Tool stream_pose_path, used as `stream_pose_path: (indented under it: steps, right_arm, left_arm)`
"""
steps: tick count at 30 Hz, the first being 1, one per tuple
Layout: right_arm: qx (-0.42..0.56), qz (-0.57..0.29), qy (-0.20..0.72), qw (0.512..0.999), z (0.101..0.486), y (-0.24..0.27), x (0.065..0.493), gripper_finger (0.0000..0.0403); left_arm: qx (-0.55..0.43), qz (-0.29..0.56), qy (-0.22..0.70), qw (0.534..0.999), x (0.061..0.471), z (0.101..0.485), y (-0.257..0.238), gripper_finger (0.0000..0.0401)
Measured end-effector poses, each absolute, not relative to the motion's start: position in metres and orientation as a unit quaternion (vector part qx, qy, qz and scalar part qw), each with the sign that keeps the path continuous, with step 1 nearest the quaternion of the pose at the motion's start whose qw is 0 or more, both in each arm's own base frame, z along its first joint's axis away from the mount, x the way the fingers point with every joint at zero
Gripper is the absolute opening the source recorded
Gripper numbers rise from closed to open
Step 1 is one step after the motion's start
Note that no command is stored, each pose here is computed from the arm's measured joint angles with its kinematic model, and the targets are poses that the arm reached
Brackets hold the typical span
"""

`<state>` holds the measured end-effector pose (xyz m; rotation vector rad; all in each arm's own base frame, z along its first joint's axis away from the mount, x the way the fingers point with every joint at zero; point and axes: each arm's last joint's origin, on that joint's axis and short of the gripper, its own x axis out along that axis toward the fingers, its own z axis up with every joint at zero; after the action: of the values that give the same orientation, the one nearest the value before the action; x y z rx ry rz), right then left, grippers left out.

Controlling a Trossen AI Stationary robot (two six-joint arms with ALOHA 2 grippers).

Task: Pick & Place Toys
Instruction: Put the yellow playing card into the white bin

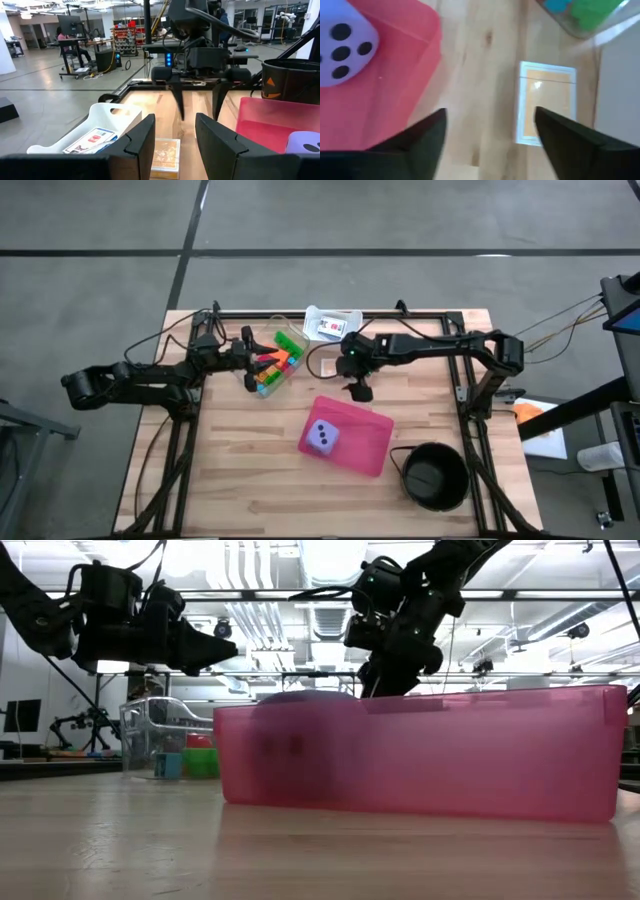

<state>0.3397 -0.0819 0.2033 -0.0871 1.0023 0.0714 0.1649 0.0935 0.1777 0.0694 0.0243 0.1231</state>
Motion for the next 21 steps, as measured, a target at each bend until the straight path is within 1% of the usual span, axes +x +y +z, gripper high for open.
stream_pose_path:
  steps: [4,6,13,17,21]
  right_arm:
    - [-0.046,0.023,0.478,0.877,0.205,-0.085,0.340,0.0374]
    - [-0.049,0.016,0.480,0.876,0.205,-0.086,0.340,0.0393]
    - [-0.059,0.000,0.463,0.885,0.207,-0.088,0.343,0.0375]
    - [-0.058,-0.004,0.461,0.886,0.202,-0.093,0.348,0.0382]
    - [-0.062,-0.003,0.490,0.869,0.182,-0.099,0.362,0.0397]
  left_arm:
    - [0.038,0.061,0.012,0.997,0.165,0.178,0.094,0.0142]
    - [0.039,0.061,0.013,0.997,0.165,0.178,0.094,0.0142]
    - [0.038,0.061,0.013,0.997,0.165,0.178,0.094,0.0142]
    - [0.039,0.061,0.013,0.997,0.165,0.178,0.094,0.0142]
    - [0.039,0.061,0.015,0.997,0.165,0.177,0.094,0.0142]
